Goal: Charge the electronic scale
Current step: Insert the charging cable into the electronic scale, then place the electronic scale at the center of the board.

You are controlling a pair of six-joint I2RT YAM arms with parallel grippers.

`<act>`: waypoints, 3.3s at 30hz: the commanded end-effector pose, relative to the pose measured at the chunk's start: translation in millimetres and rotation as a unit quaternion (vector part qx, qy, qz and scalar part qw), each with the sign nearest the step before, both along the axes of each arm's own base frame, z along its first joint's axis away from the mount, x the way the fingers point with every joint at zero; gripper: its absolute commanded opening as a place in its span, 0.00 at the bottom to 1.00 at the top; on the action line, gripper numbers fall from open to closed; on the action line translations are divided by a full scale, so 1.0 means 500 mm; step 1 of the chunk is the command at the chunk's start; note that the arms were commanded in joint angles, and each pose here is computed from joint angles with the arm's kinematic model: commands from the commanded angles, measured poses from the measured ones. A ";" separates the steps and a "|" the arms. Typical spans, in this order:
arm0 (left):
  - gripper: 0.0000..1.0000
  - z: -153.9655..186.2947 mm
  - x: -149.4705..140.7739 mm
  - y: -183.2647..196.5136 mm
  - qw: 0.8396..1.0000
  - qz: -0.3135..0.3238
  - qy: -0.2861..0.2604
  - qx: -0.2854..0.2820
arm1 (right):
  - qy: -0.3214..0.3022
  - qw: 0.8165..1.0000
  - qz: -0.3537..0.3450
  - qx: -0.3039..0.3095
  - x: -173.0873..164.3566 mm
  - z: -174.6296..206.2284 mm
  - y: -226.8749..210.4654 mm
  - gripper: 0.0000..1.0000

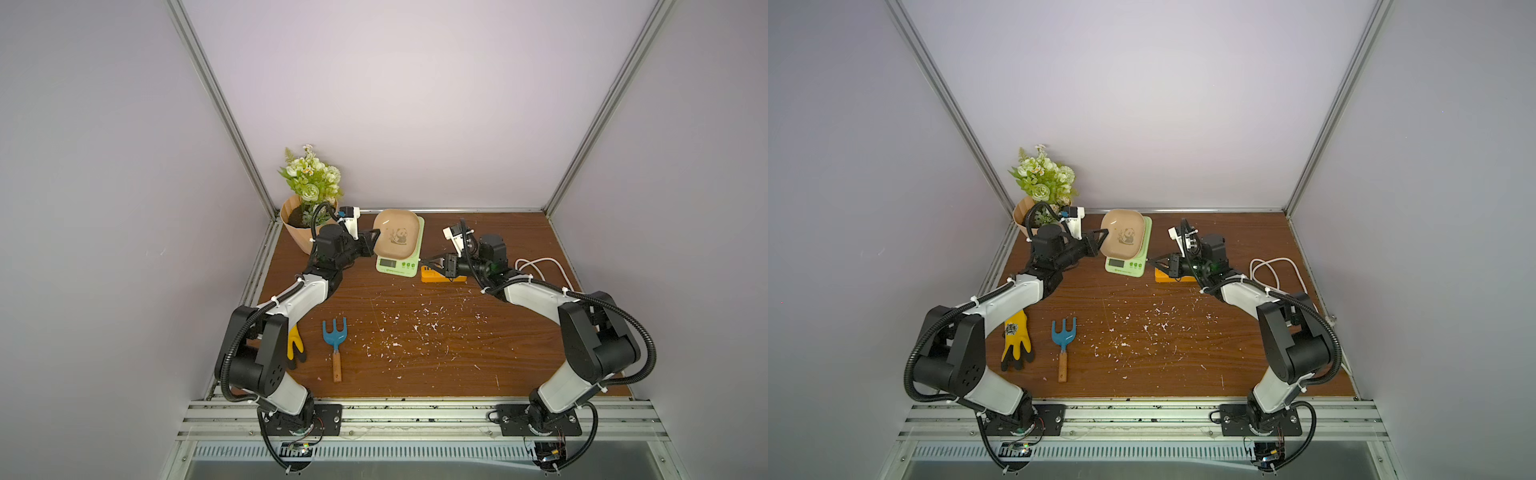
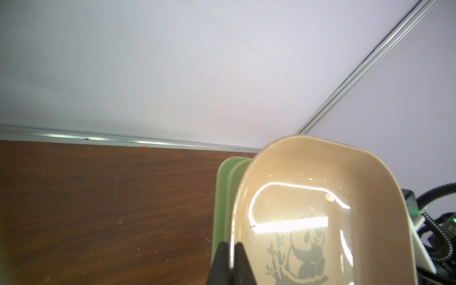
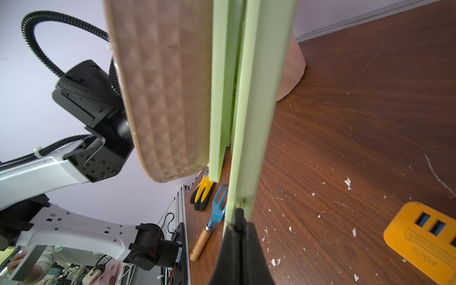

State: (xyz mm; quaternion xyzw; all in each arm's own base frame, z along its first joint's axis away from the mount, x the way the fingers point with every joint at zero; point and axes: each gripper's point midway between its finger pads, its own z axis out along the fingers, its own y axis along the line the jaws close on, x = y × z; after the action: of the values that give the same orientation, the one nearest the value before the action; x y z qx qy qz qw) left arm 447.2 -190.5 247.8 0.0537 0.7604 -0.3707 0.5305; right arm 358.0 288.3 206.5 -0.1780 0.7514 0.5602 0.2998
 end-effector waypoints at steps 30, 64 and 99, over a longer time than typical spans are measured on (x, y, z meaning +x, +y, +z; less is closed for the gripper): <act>0.00 0.084 -0.027 -0.046 0.996 -0.057 -0.063 -0.024 | -0.001 1.000 0.010 0.001 0.004 0.001 0.009 0.00; 0.00 0.014 0.005 -0.050 0.999 -0.035 -0.023 0.026 | -0.055 0.996 -0.031 -0.061 0.014 0.010 -0.019 0.47; 0.00 -0.186 0.042 0.005 0.969 0.138 0.191 0.076 | -0.106 0.970 -0.194 -0.101 0.084 0.130 -0.159 0.58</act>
State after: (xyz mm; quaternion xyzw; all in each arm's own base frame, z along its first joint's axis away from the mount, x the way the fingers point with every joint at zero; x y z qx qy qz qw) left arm 456.0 -184.9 132.6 -0.0570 0.8878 -0.2301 0.3945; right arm 390.9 221.1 229.2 -0.1229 0.8089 0.4079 0.4051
